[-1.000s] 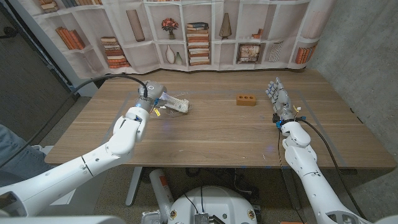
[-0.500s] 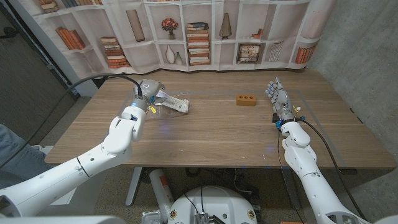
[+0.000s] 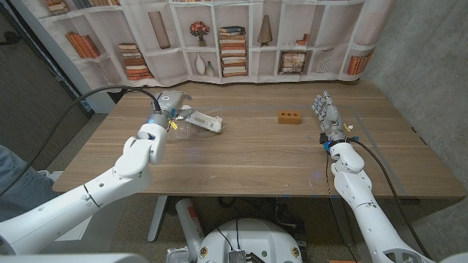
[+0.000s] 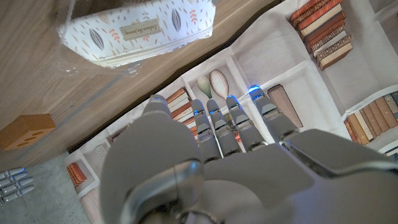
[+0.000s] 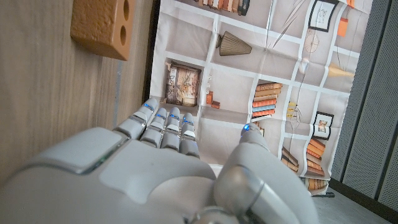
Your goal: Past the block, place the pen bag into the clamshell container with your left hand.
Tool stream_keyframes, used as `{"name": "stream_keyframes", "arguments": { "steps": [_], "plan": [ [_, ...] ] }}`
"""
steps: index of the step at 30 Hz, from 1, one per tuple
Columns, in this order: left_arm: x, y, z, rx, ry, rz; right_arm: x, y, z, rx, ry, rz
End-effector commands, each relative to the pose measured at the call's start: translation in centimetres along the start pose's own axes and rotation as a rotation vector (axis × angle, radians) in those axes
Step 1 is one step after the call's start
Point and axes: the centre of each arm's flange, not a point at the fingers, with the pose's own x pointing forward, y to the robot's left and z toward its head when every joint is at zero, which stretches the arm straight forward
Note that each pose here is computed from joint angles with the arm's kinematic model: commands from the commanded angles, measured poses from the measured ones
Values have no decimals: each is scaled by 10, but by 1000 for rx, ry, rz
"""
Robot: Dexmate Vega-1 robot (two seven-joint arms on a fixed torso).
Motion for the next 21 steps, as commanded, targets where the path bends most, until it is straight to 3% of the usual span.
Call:
{"name": "stream_keyframes", "arguments": {
  "steps": [1, 14, 21],
  "plan": [
    [4, 7, -5, -103, 40, 39, 4, 1, 4, -5, -5, 0],
    [10, 8, -11, -218, 59, 59, 11, 2, 5, -13, 1, 1],
    [13, 7, -8, -204, 51, 62, 12, 3, 7, -19, -1, -2]
  ]
}}
